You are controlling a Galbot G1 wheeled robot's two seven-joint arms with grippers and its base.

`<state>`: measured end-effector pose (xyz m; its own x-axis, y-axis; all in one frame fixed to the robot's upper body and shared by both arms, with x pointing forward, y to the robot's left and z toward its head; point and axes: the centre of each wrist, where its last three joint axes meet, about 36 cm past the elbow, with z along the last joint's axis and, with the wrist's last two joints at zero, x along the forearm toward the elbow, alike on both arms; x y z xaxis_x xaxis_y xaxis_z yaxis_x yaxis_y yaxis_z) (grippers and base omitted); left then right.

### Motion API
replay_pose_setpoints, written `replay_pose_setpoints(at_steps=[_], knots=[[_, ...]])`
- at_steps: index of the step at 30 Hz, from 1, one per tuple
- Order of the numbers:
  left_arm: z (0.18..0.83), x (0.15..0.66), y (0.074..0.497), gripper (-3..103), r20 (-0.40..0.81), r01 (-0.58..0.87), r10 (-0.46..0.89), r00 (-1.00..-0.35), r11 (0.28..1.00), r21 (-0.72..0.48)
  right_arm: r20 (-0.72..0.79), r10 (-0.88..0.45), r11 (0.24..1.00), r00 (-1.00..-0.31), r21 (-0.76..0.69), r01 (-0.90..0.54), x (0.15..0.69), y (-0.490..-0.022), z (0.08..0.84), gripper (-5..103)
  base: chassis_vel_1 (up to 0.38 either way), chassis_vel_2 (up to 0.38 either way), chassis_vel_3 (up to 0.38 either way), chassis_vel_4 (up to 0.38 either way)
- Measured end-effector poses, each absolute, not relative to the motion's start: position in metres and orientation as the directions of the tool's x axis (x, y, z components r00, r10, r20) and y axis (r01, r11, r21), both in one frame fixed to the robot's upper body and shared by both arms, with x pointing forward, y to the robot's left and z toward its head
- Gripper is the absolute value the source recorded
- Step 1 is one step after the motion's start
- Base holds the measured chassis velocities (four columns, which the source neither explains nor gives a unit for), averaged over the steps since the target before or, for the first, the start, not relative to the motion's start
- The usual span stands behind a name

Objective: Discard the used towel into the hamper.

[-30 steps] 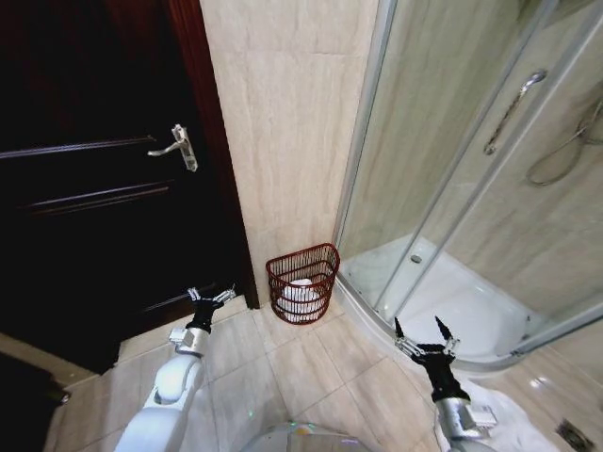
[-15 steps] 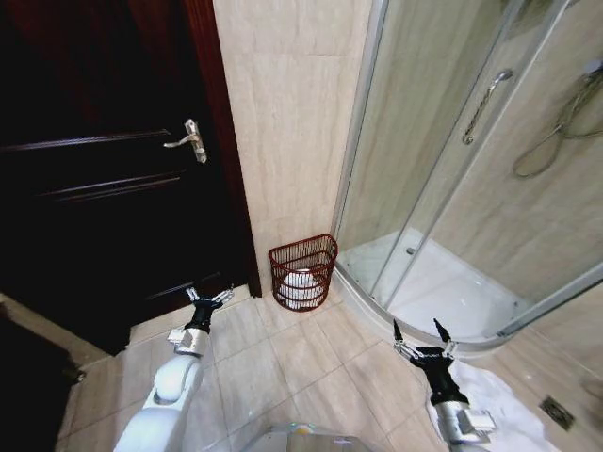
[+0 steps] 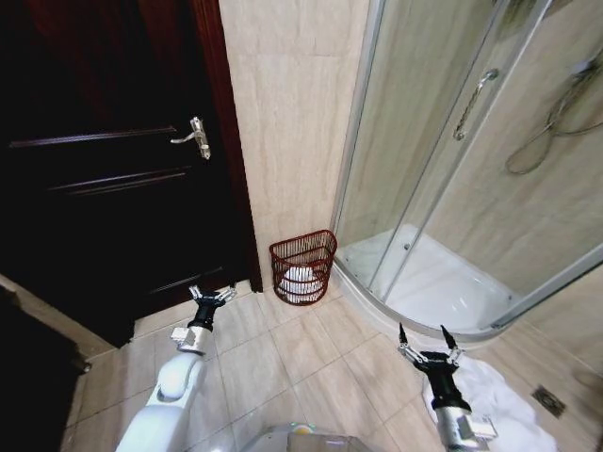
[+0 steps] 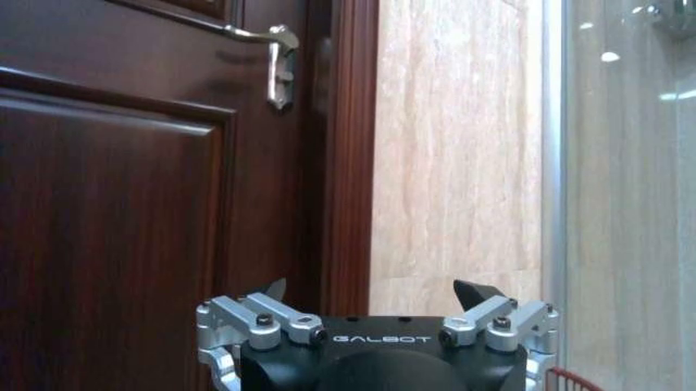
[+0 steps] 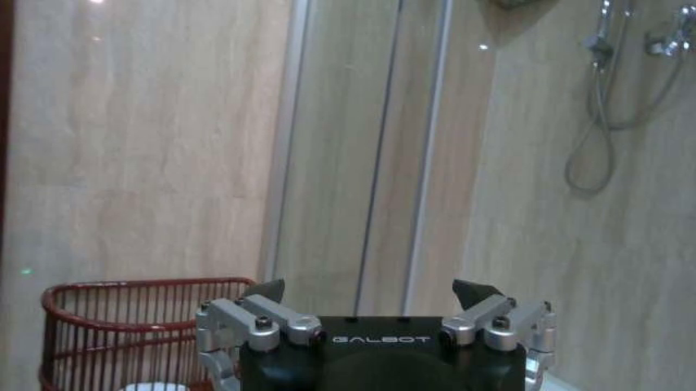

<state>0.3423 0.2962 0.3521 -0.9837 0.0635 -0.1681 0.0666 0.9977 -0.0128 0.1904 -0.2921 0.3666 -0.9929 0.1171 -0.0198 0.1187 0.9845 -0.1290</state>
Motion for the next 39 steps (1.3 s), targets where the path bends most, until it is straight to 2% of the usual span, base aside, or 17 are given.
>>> replay_pose_setpoints(at_steps=[15, 39], knots=[[0.339, 0.344, 0.266, 100, -0.127, 0.091, 0.088, -0.988, 0.996, -0.017, 0.02, 0.18, 0.977, -0.983, -0.117, 0.177, 0.189, -0.304, 0.342, 100, -0.02, -0.117, 0.015, 0.114], [0.331, 0.342, 0.269, 100, -0.113, 0.075, 0.078, -0.99, 0.997, 0.035, -0.002, 0.203, 0.972, -0.979, -0.124, 0.201, 0.181, -0.31, 0.342, 100, -0.044, -0.139, 0.019, 0.115]])
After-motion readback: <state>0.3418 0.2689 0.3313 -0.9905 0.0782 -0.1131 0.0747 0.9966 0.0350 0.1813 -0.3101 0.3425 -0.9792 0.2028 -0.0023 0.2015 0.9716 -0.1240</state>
